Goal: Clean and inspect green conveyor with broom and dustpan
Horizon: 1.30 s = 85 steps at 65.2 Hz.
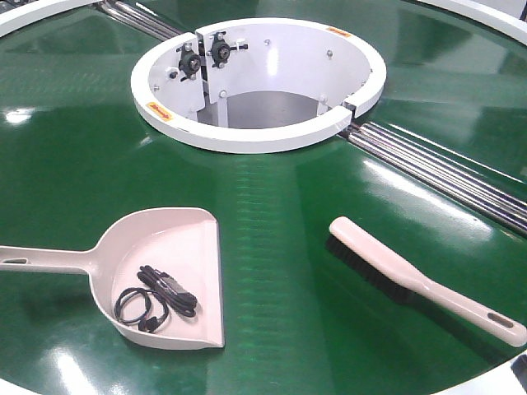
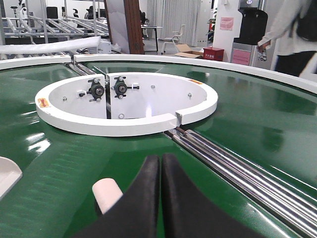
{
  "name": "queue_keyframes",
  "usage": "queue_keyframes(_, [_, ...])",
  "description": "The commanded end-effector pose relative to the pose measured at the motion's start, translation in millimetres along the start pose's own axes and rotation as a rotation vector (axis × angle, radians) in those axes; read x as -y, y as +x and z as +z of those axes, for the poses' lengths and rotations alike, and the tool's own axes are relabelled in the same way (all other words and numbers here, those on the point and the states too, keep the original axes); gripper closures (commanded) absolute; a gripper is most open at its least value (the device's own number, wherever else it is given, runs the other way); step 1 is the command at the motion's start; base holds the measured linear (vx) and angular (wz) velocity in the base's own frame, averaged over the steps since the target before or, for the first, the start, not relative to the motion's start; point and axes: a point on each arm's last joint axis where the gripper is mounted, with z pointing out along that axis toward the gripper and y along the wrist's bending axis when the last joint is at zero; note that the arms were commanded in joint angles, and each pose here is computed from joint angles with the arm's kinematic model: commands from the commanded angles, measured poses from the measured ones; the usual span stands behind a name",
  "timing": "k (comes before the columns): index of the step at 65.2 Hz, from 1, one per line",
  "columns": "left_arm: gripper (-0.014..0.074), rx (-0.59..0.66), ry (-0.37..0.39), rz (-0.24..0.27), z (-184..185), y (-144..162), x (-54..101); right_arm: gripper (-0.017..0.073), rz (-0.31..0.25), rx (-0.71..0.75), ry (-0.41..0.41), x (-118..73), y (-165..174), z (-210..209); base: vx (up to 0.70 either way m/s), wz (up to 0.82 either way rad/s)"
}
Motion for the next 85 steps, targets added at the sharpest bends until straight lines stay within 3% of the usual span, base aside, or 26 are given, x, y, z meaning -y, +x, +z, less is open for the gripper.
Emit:
queue_keyframes(1, [0.0601, 0.086, -0.025, -0.023, -0.9, -14.5, -3.5, 0.0568, -0.003, 0.098, 0.017, 1.9, -16.0, -0.4, 0.0, 0.0])
queue_keyframes(14, [0.0601, 0.089, -0.028, -0.023, -0.7, -13.7, -3.6, 0.0568, -0.003, 0.092, 0.016, 1.8, -15.5, -0.4, 0.0, 0.0])
queue_keyframes(23, [0.0601, 0.07, -0.047, 0.001, 2.1, 6.1, -2.6, 0.0568, -0.003, 0.092, 0.016, 1.8, -15.5, -0.4, 0.0, 0.0])
queue_keyframes(29, [0.0601, 0.08, -0.053, -0.032, 0.2, 20.8, -0.9, 0.0568, -0.003, 0.092, 0.016, 1.8, -15.5, -0.4, 0.0, 0.0])
queue_keyframes(39, [0.0601, 0.111, -0.122, -0.139, -7.0, 42.8, -2.0, 0.0568, -0.003, 0.092, 0.016, 1.8, -15.5, -0.4, 0.0, 0.0])
queue_keyframes(45, [0.06, 0.136, -0.17, -0.128, -11.5, 50.9, -2.9, 0.0568, -0.003, 0.092, 0.016, 1.8, -15.5, -0.4, 0.0, 0.0])
queue_keyframes(54, [0.06, 0.12, -0.21, -0.053, -14.5, 52.7, -4.0, 0.0568, -0.003, 0.092, 0.016, 1.8, -15.5, -0.4, 0.0, 0.0])
queue_keyframes(85, [0.06, 0.109, -0.266, -0.057, -15.2, 53.6, -7.0, 0.0568, -0.003, 0.092, 0.016, 1.8, -15.5, -0.4, 0.0, 0.0])
